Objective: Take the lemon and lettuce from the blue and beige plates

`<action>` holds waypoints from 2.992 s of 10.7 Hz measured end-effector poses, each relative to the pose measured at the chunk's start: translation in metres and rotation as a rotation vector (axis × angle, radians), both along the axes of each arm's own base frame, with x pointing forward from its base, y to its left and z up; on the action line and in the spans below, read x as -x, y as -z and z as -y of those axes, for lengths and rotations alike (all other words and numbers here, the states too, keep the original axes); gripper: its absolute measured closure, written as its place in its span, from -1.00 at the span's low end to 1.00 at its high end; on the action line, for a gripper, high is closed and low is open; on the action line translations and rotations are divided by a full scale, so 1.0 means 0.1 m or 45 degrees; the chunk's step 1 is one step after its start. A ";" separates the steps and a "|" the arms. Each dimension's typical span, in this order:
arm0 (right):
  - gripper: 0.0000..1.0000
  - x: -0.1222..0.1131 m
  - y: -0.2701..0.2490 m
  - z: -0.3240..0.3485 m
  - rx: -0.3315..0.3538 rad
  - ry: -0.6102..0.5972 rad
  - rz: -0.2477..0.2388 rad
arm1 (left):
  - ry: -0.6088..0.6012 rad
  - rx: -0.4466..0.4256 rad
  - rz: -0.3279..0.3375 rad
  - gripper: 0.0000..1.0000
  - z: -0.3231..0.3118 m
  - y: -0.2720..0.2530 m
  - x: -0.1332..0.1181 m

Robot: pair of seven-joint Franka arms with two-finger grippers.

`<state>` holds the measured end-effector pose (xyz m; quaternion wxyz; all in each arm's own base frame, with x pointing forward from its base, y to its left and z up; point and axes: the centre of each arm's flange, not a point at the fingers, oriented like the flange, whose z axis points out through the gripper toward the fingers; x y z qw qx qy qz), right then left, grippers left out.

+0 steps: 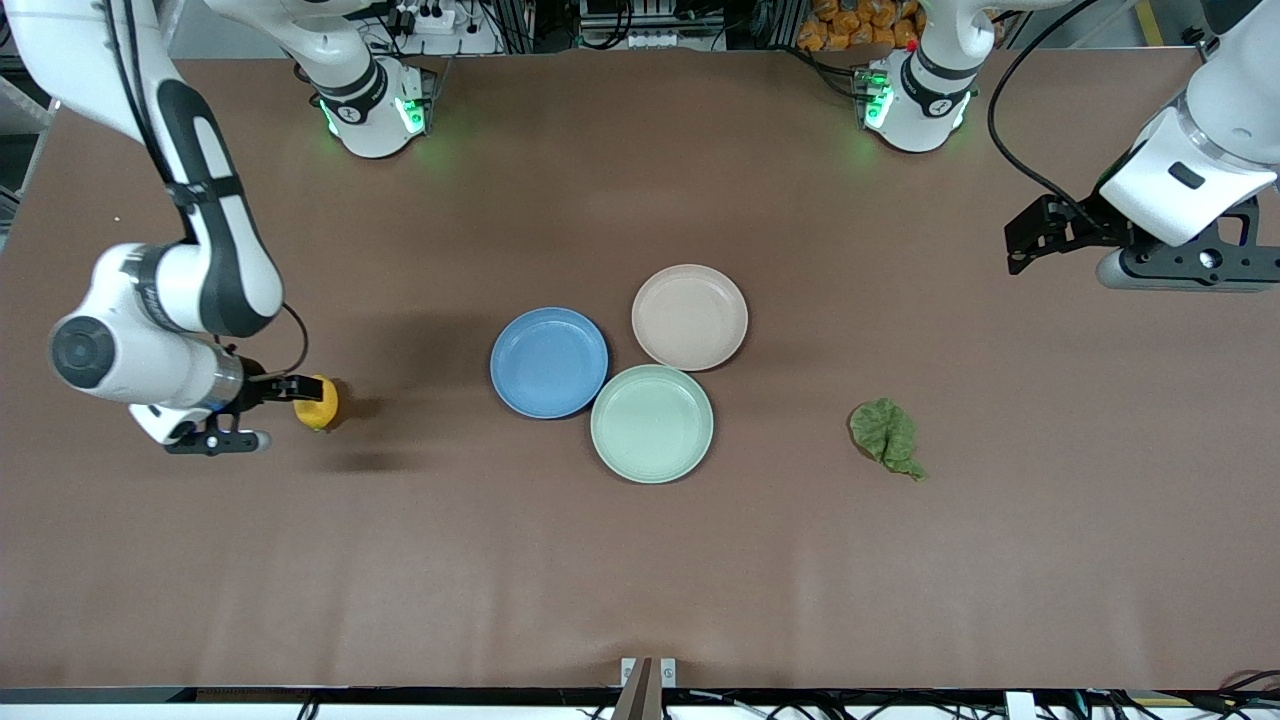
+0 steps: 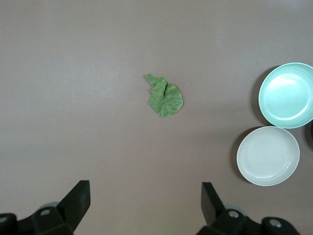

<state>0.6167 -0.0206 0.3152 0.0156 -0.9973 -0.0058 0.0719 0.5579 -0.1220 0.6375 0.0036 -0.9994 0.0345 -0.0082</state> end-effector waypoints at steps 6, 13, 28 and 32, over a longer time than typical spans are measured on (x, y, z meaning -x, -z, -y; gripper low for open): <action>-1.00 0.17 -1.47 0.13 -0.046 -0.053 0.020 | 0.002 0.001 0.005 -1.00 0.01 -0.03 0.01; -1.00 0.42 -2.73 0.08 -0.062 -0.085 0.043 | 0.014 0.001 0.010 -1.00 0.06 -0.05 0.04; -1.00 0.43 -3.21 -0.06 0.049 -0.007 0.146 | 0.031 -0.005 0.017 -1.00 0.12 -0.11 0.19; -1.00 0.43 -3.23 -0.10 0.050 -0.018 0.149 | 0.033 0.001 0.031 -1.00 0.13 -0.11 0.18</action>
